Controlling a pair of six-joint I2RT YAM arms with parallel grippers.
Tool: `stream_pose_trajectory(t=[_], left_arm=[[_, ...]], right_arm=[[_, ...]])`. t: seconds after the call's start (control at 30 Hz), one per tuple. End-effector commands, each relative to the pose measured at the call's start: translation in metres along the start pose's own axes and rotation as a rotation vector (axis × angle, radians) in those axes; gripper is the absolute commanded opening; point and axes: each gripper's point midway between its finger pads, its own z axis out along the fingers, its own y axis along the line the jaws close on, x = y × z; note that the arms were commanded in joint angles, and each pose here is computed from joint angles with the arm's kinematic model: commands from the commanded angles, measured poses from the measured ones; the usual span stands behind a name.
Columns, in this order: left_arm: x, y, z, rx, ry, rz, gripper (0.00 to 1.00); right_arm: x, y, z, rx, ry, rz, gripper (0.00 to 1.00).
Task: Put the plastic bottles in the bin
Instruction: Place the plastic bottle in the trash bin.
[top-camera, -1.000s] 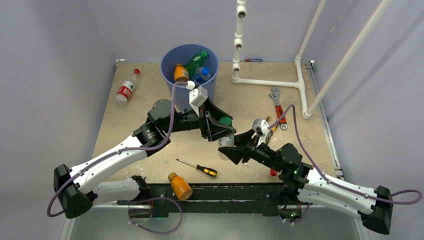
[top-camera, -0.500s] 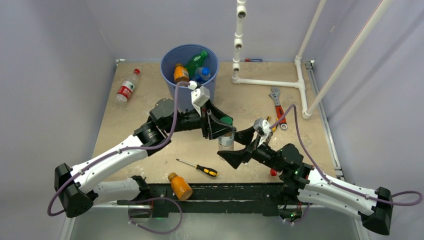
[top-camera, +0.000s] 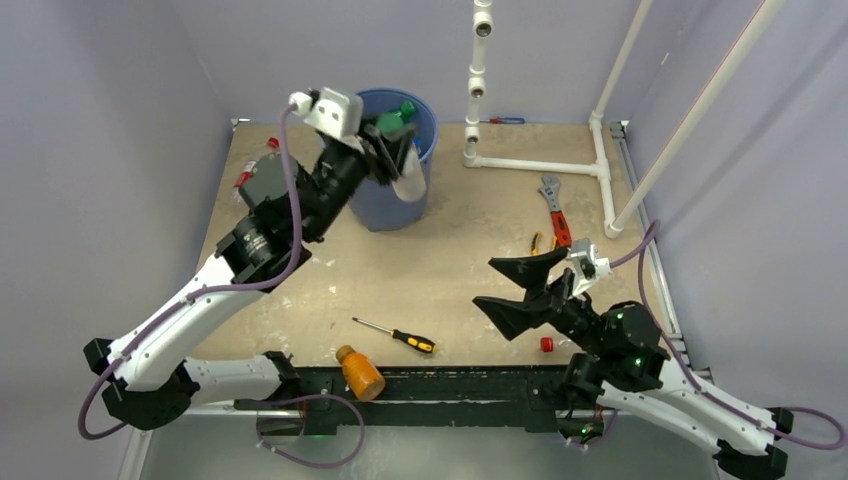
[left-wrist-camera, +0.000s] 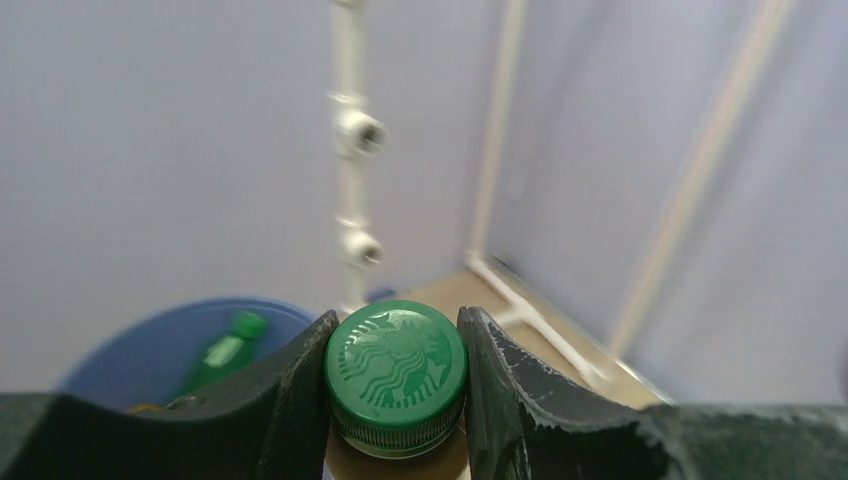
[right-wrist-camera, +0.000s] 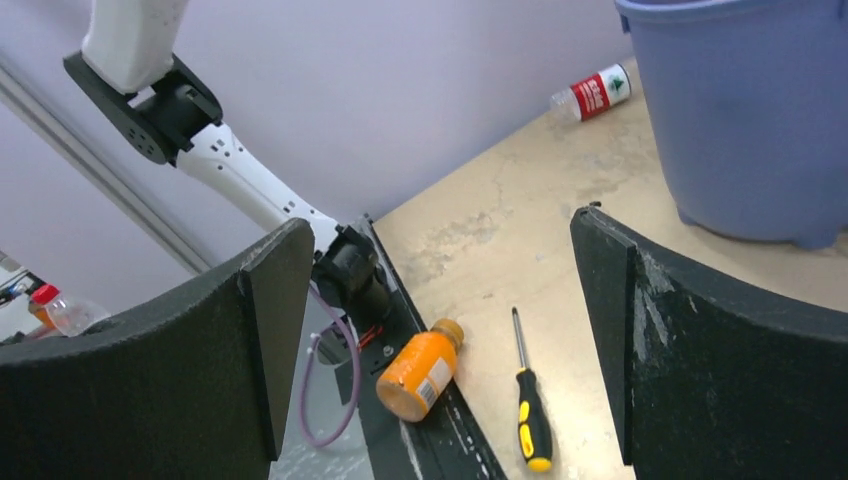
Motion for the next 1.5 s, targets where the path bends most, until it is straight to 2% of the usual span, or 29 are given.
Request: stream_pose_trajectory(t=[0.0,0.13,0.2,0.37,0.57,1.03,1.2,1.37,1.47], left_arm=[[-0.032,0.094,0.003,-0.536,-0.054,0.231,0.00],[-0.056,0.132,0.018,-0.616,-0.131,0.271,0.00],[-0.055,0.160,0.031,-0.650,-0.131,0.259,0.00],[-0.012,0.204,0.063,-0.681,-0.054,0.288,0.00],[0.058,0.253,0.074,-0.727,0.066,0.229,0.00],[0.163,0.259,0.068,-0.677,0.212,0.107,0.00],[0.170,0.252,0.074,-0.626,0.222,0.081,0.00],[0.148,0.236,0.086,-0.543,0.165,0.056,0.00],[0.144,0.232,0.093,-0.515,0.196,0.053,0.00]], right_arm=[[0.012,-0.017,-0.008,0.083,0.022,0.030,0.99],[0.024,-0.020,-0.010,0.087,0.044,0.050,0.99],[0.029,-0.020,-0.011,0.082,0.054,0.059,0.99],[0.036,-0.021,-0.013,0.079,0.065,0.074,0.99],[0.045,-0.024,-0.015,0.087,0.081,0.093,0.99],[0.051,-0.027,-0.013,0.101,0.112,0.090,0.99],[0.051,-0.028,-0.016,0.112,0.112,0.089,0.99],[0.051,-0.029,-0.016,0.118,0.116,0.083,0.99],[0.051,-0.030,-0.016,0.122,0.119,0.077,0.99]])
